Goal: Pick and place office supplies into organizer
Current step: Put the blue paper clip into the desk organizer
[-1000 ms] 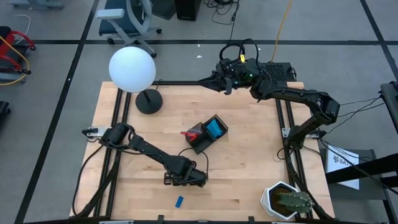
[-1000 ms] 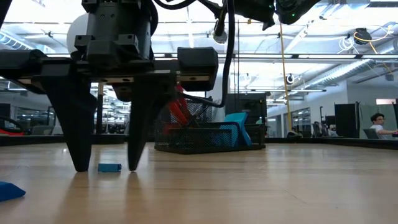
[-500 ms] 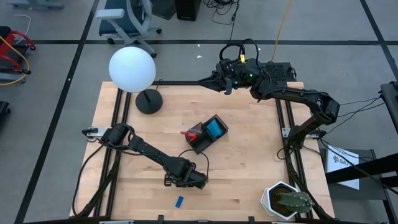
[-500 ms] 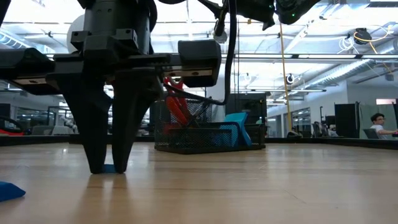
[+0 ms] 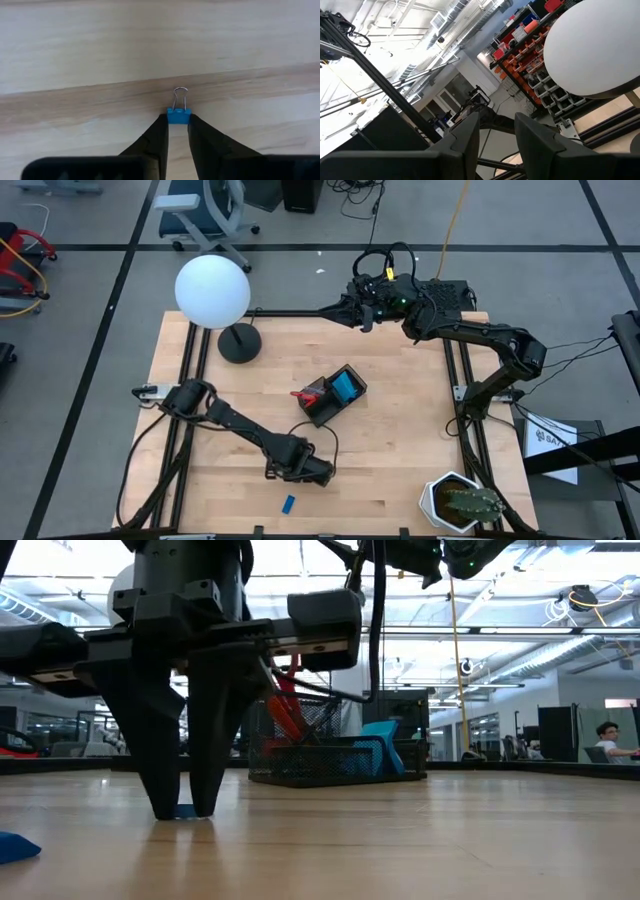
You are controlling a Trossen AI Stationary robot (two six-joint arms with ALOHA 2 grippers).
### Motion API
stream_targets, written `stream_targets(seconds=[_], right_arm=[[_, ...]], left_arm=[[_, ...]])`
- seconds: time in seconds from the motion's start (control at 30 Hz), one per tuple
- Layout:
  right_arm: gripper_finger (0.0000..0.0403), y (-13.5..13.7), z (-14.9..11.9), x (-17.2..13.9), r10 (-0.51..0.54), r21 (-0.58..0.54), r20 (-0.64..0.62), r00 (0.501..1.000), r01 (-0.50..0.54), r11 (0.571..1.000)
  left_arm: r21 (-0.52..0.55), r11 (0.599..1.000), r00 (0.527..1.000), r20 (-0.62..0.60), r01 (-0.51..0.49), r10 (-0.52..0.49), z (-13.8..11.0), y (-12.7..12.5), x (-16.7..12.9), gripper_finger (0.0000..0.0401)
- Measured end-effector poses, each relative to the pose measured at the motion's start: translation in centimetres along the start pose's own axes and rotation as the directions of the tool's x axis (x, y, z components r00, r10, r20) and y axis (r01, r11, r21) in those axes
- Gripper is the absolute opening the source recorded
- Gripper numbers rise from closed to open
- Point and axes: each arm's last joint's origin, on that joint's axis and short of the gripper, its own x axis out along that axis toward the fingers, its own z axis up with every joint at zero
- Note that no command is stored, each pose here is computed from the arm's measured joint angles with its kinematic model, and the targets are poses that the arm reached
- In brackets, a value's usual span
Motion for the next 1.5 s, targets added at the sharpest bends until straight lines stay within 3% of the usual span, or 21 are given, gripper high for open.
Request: stream_targets(seconds=[0.3,0.5,0.93,1.2,1.5], right_arm=[[0.0116,0.0,0.0,0.0,0.000,0.000,0.000,1.000,0.000,1.000],[0.0116,0.0,0.0,0.0,0.000,-0.001,0.001,1.000,0.000,1.000],[0.0116,0.0,0.0,0.0,-0.005,0.005,-0.003,1.000,0.005,1.000],[0.0116,-0.1,-0.1,0.0,-0.011,0.011,-0.009,1.000,0.011,1.000],[0.0116,-0.1,-0.1,0.0,-0.011,0.010,-0.008,1.000,0.011,1.000]], left_arm=[[0.066,0.988,0.973,0.176,0.142,-0.152,-0.5,-0.2,-2.5,0.0071],[0.130,0.973,0.958,0.189,0.193,-0.215,-1.3,0.0,-4.5,0.0071],[0.314,0.885,0.857,0.281,0.343,-0.432,-1.4,-0.1,-10.1,0.0071],[0.351,0.875,0.830,0.331,0.334,-0.450,0.5,-0.5,-11.8,0.0071],[0.357,0.889,0.820,0.389,0.287,-0.421,5.5,-1.7,-12.7,0.0071]])
